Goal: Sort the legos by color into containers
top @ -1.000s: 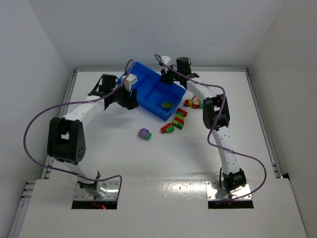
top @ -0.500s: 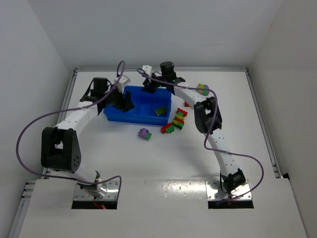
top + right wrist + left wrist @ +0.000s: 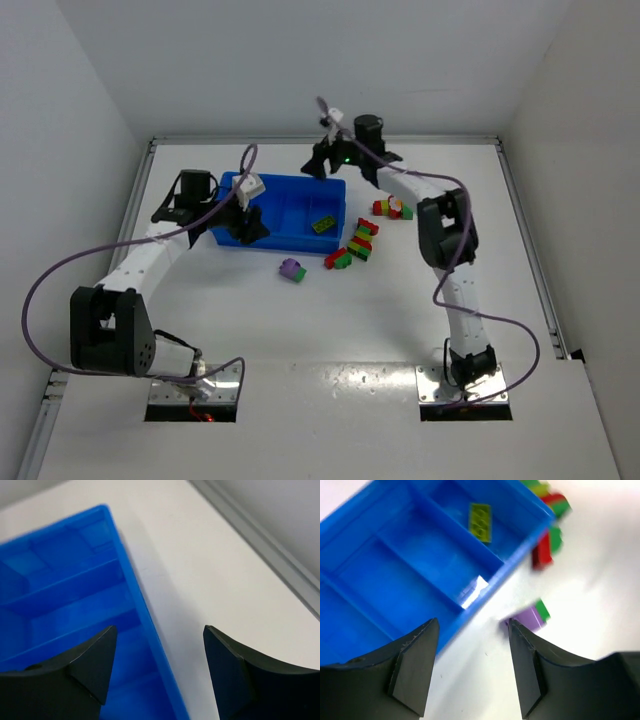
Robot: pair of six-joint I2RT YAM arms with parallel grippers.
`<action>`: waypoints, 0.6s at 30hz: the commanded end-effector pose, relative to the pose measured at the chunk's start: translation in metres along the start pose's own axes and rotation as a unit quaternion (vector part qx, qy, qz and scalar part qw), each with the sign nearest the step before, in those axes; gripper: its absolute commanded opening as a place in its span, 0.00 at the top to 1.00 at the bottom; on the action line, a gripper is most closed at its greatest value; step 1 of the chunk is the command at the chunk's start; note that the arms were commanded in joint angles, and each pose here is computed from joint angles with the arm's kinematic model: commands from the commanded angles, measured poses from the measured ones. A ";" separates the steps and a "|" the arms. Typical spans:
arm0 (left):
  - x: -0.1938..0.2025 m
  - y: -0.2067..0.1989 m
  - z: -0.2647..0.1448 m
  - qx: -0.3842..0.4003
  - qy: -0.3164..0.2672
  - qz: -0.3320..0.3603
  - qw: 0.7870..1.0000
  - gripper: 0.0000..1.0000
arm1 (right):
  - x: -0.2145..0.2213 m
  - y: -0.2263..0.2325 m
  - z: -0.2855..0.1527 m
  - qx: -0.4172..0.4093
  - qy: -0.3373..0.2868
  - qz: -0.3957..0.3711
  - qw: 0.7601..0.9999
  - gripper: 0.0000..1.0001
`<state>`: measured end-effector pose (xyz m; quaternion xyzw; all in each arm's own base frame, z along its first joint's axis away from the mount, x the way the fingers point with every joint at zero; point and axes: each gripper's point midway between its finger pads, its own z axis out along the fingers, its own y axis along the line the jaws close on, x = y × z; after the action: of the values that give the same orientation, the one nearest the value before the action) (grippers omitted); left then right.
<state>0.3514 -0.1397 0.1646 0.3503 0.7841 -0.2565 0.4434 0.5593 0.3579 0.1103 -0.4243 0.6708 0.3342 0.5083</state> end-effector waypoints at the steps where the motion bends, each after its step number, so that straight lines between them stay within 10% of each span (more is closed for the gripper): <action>1: 0.014 -0.037 -0.018 0.096 0.015 0.155 0.983 0.38 | -0.131 -0.022 -0.089 0.056 -0.119 0.063 0.989 0.30; 18: 0.089 -0.080 0.039 0.188 0.125 0.333 0.915 0.41 | -0.074 -0.011 -0.276 0.081 -0.065 0.272 0.957 0.34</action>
<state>0.2514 -0.1771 0.0777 0.6743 0.6385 -0.2309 0.2902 0.4942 0.1278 0.2359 -0.1597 0.7571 0.4082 0.4845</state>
